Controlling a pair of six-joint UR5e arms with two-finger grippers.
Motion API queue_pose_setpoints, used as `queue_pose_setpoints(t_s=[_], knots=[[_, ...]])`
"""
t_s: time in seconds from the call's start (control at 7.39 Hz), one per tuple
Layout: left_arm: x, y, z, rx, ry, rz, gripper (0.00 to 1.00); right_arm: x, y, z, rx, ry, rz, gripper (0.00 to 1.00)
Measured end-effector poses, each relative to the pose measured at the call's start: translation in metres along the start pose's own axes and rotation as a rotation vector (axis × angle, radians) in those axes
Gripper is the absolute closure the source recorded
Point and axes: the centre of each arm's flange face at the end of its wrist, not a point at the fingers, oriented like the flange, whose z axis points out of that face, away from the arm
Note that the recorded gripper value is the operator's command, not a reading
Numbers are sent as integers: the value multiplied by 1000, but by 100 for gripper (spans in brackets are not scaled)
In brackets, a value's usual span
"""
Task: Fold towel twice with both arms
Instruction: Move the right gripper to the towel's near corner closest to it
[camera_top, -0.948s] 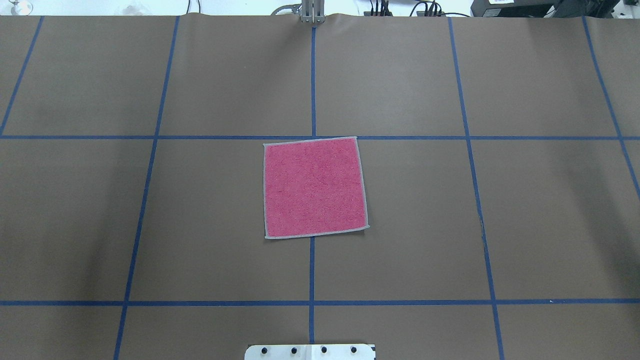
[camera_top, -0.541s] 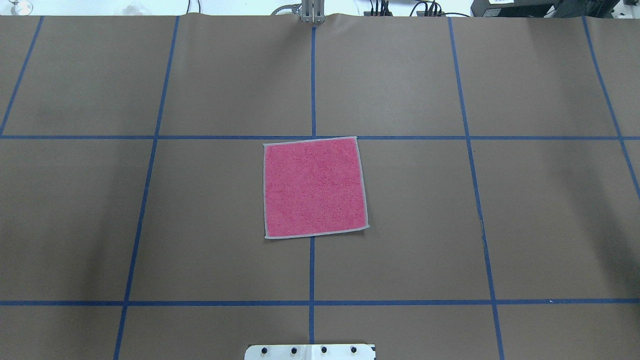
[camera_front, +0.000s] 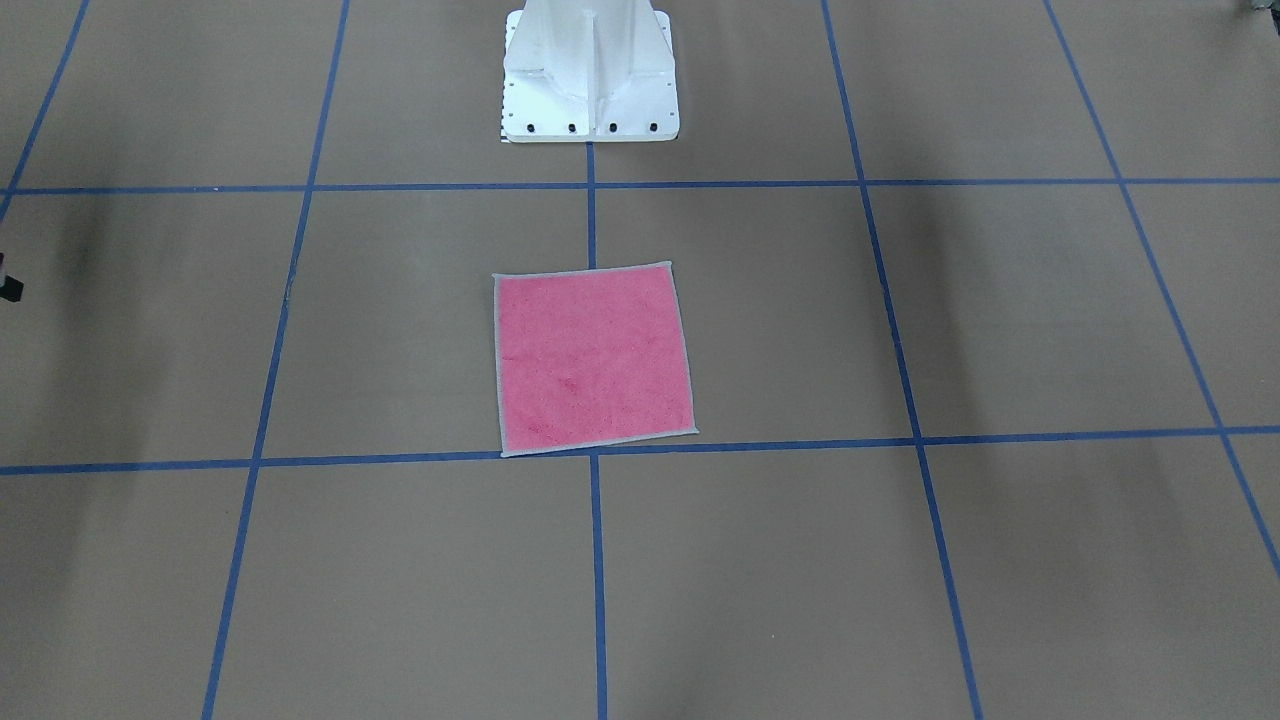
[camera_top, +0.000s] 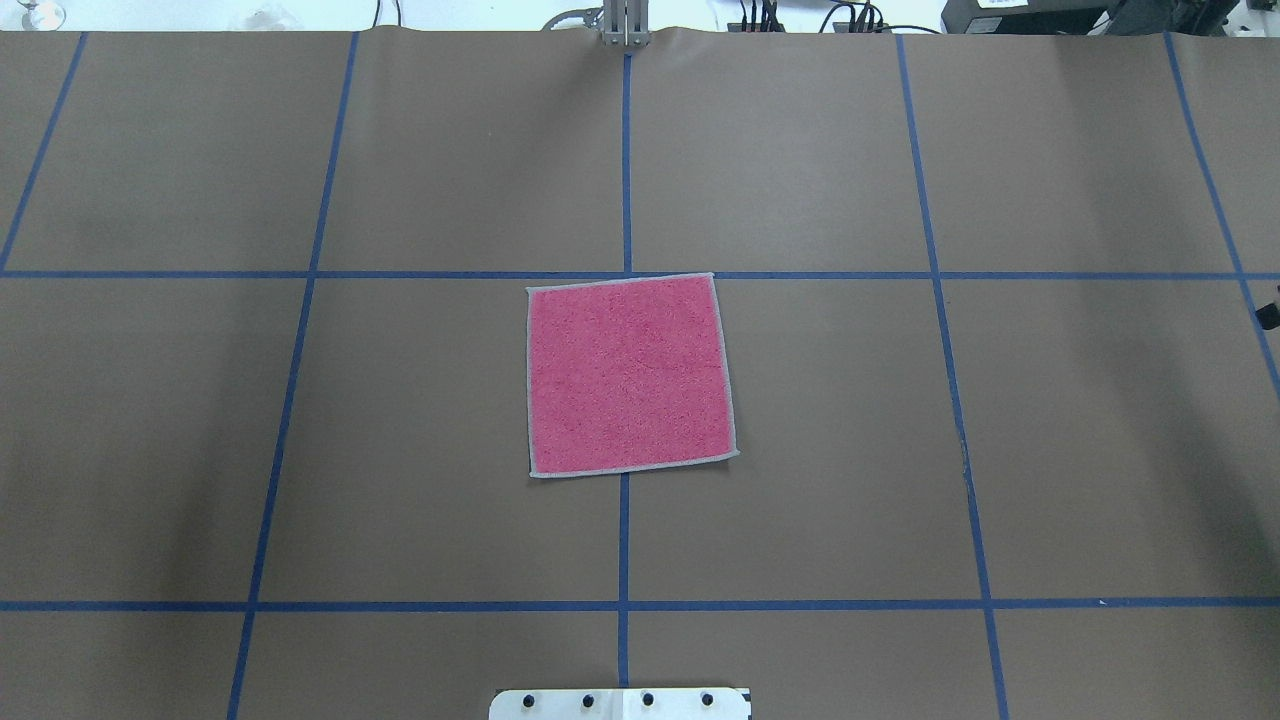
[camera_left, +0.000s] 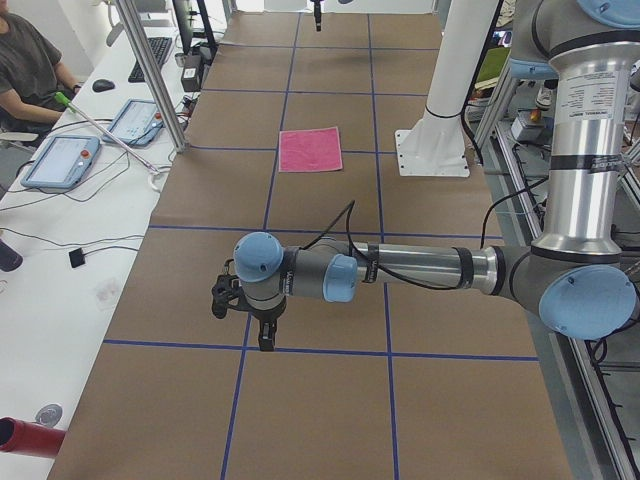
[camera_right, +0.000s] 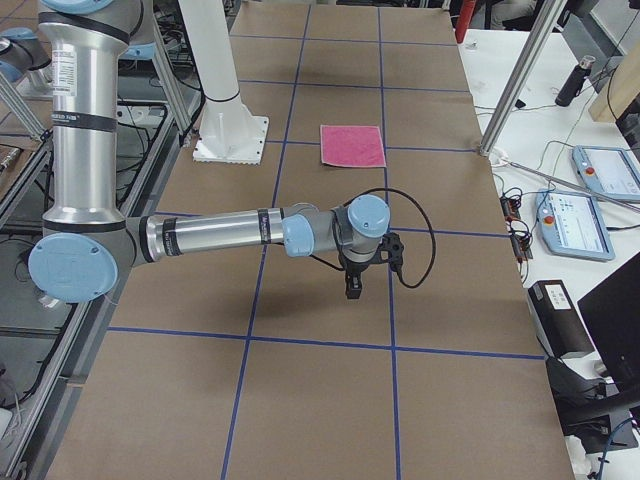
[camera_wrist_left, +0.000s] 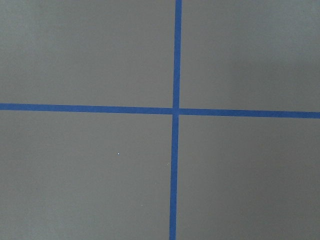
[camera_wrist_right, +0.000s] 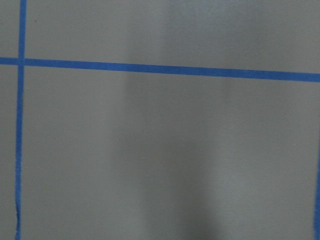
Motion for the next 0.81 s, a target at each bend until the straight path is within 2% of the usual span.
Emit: queue_pose_setpoints(t_s=[0.14, 0.41, 0.81], knots=[[6, -1, 0, 2, 28, 12, 0, -42, -2, 19, 9, -24, 63, 0], [13, -2, 1, 8, 45, 35, 0, -136, 1, 68, 6, -29, 164, 0], [21, -5, 1, 21, 60, 14, 0, -254, 33, 113, 24, -46, 283, 0]])
